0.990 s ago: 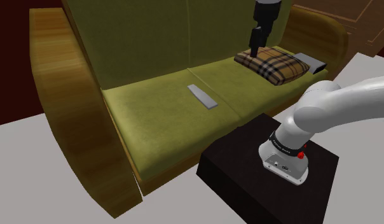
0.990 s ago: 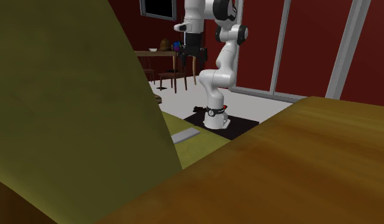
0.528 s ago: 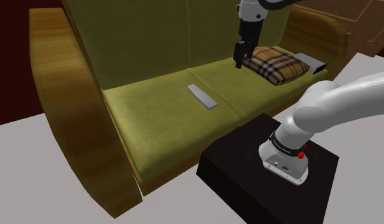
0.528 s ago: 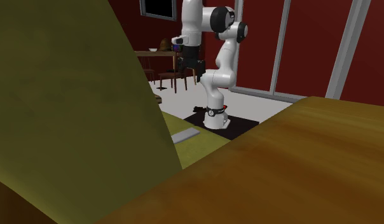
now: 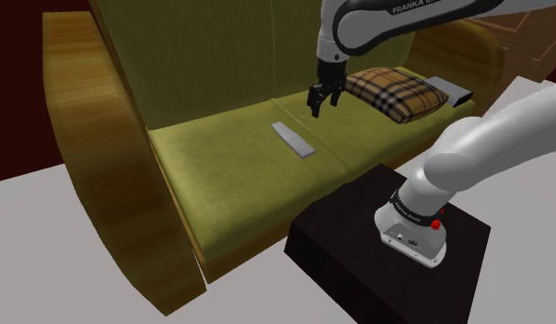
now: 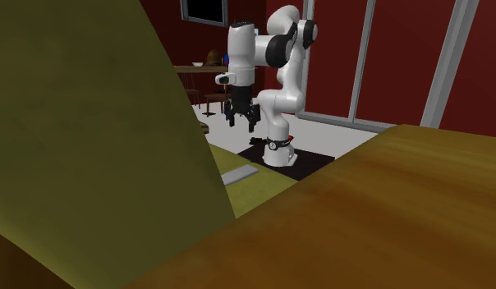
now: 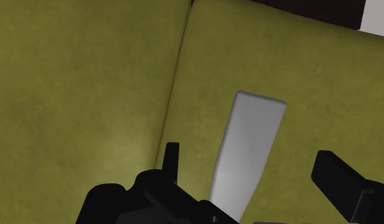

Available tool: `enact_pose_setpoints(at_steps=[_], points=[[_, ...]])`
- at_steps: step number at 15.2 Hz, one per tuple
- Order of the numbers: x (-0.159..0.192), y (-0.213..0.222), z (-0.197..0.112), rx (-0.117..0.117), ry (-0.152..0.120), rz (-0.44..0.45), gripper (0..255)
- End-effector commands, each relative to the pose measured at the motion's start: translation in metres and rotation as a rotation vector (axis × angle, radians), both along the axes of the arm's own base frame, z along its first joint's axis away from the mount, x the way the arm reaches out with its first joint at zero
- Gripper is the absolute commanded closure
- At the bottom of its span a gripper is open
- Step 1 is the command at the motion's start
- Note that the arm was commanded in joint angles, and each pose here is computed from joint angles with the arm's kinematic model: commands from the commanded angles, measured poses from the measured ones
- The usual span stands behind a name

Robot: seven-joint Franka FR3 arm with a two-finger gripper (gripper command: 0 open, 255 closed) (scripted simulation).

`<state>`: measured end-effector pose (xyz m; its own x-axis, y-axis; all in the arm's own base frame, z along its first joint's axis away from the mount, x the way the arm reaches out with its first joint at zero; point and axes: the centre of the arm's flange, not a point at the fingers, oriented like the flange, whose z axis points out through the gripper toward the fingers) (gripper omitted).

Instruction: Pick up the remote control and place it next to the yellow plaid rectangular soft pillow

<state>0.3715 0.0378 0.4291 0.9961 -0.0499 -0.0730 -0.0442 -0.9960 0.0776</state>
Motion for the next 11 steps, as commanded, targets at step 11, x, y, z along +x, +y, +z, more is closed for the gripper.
enact_pose_setpoints(at_steps=[11], points=[[0.084, 0.015, -0.114, 0.051, -0.065, -0.158, 0]])
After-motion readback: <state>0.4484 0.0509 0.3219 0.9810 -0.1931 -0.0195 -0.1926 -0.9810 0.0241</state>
